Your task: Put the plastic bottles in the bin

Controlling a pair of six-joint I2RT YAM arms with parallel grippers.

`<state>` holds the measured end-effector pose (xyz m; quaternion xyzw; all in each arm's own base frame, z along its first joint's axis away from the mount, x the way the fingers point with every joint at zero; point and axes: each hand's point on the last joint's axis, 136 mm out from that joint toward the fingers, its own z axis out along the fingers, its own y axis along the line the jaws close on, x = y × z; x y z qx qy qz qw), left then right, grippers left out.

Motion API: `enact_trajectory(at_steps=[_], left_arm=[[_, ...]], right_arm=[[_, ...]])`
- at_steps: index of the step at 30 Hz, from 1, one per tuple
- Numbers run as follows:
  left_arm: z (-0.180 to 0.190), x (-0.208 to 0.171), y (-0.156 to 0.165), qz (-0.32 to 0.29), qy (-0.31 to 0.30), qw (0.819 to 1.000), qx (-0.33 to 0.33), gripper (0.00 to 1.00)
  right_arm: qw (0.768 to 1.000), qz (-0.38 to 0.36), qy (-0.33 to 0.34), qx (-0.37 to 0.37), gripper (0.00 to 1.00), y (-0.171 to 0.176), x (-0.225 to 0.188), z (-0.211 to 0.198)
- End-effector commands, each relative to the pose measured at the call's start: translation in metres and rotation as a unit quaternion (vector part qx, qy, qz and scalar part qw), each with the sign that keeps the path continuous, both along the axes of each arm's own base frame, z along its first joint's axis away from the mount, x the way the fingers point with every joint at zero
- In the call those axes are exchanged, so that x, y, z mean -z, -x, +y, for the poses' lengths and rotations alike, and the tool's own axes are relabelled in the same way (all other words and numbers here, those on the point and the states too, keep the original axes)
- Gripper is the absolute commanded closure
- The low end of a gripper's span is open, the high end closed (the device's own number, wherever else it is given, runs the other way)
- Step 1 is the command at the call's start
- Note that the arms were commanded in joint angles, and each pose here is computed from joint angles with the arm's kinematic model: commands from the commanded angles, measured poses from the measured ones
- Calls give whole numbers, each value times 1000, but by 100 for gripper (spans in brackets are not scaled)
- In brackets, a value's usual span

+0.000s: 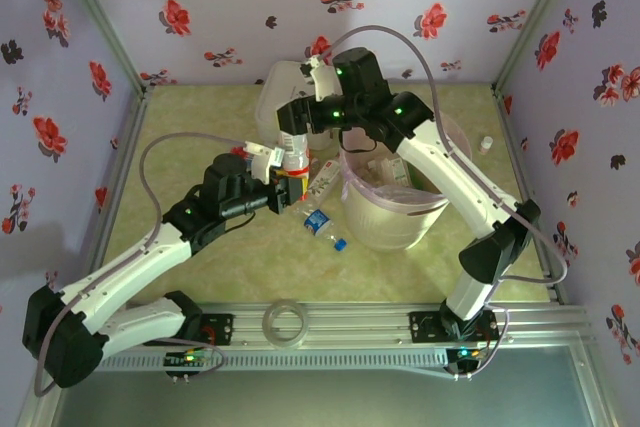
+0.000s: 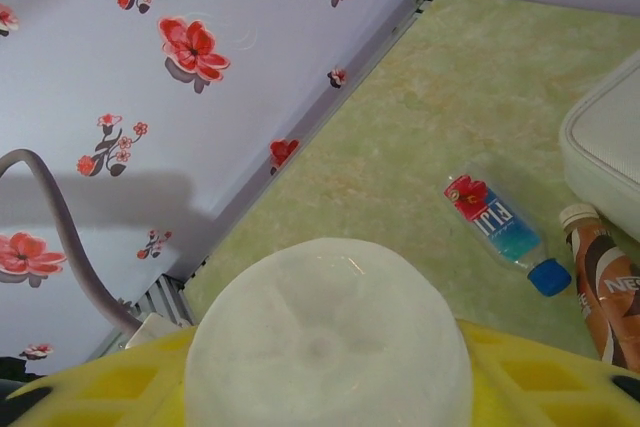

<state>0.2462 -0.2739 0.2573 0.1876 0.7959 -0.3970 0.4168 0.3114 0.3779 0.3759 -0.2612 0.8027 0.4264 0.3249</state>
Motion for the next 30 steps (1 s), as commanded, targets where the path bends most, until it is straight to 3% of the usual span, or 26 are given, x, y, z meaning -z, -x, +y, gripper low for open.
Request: enact_trajectory(at_steps=[1, 4, 5, 6, 16, 25, 30], left_arm=[[-7, -20, 0, -33, 19, 999, 14, 81], [-6, -20, -3, -39, 24, 999, 8, 25], [-5, -19, -4, -40, 25, 999, 4, 11], [-3, -19, -5, -41, 25, 999, -3, 3], [12, -14, -8, -39, 35, 998, -32, 0], [16, 14, -13, 4, 33, 998, -55, 0], [21, 36, -24, 35, 9, 995, -89, 0]], right_arm=[[1000, -19, -11, -3, 46, 2, -12, 1], [999, -32, -8, 5, 48, -1, -15, -2], [999, -40, -9, 9, 48, -2, -19, -3], [999, -45, -8, 13, 49, -3, -21, -5], [991, -121, -21, 59, 51, -16, -77, -37], [965, -210, -52, 149, 53, -8, -151, -111], [954, -227, -27, 193, 53, 6, -163, -155]])
